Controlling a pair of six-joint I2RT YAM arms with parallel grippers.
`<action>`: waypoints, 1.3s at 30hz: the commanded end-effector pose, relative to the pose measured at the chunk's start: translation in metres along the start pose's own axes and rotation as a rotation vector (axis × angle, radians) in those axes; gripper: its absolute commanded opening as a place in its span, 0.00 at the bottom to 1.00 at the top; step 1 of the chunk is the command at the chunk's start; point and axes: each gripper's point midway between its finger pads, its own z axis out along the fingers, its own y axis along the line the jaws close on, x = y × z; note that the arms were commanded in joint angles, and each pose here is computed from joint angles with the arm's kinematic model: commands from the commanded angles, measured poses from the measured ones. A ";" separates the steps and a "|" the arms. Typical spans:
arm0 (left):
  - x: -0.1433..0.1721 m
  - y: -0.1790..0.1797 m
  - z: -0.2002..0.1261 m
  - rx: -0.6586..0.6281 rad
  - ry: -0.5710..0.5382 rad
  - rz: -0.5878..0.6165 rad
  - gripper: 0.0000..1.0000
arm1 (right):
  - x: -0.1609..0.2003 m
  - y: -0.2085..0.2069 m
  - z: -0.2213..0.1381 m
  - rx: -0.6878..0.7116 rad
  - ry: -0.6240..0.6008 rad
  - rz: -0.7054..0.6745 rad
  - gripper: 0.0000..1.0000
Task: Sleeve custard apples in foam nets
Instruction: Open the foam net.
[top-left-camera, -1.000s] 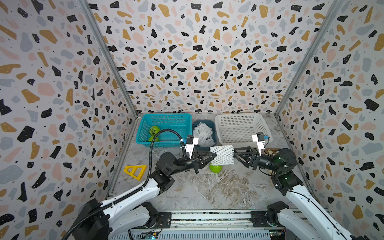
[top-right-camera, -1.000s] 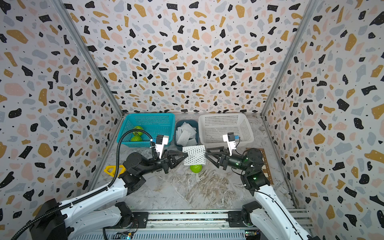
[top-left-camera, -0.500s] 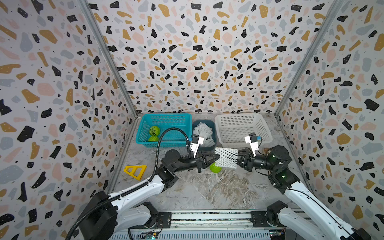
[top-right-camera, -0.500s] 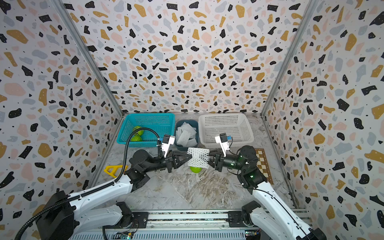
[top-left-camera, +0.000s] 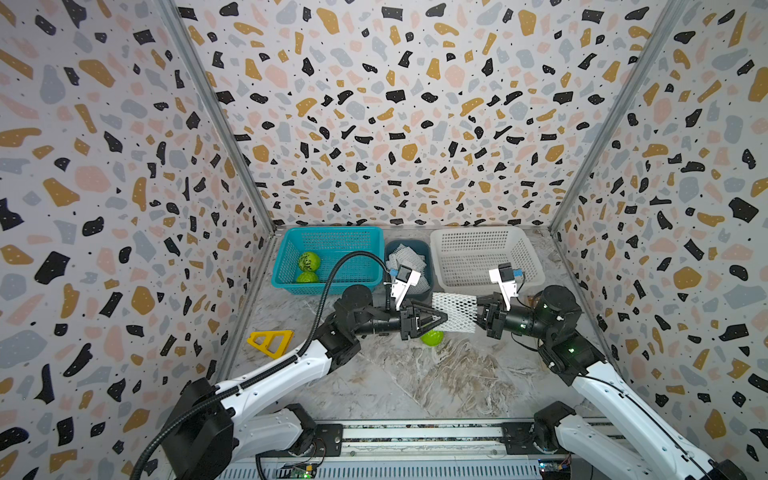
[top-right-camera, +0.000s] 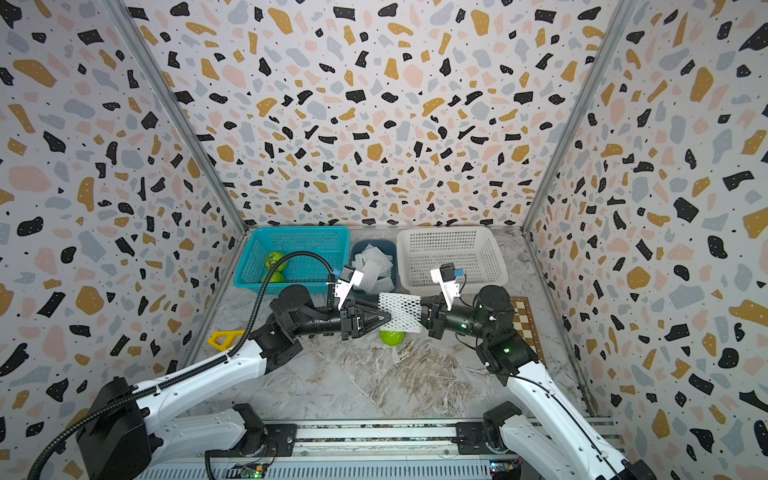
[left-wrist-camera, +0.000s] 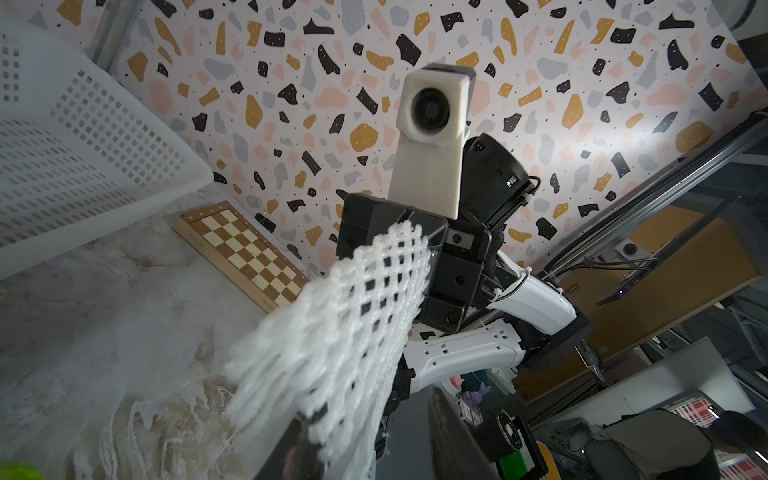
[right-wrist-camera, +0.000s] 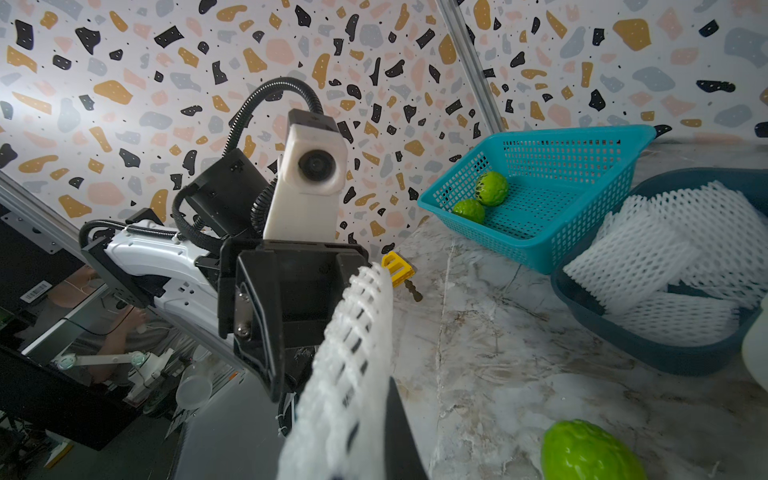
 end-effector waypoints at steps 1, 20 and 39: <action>-0.005 -0.013 0.003 0.039 0.020 0.016 0.31 | -0.017 0.014 -0.003 -0.001 -0.021 -0.074 0.00; -0.007 -0.012 -0.014 -0.028 0.033 0.034 0.46 | 0.003 0.009 0.009 0.062 0.121 -0.157 0.00; -0.006 -0.006 -0.022 -0.064 0.038 0.031 0.49 | 0.010 0.014 0.012 0.020 0.151 -0.151 0.00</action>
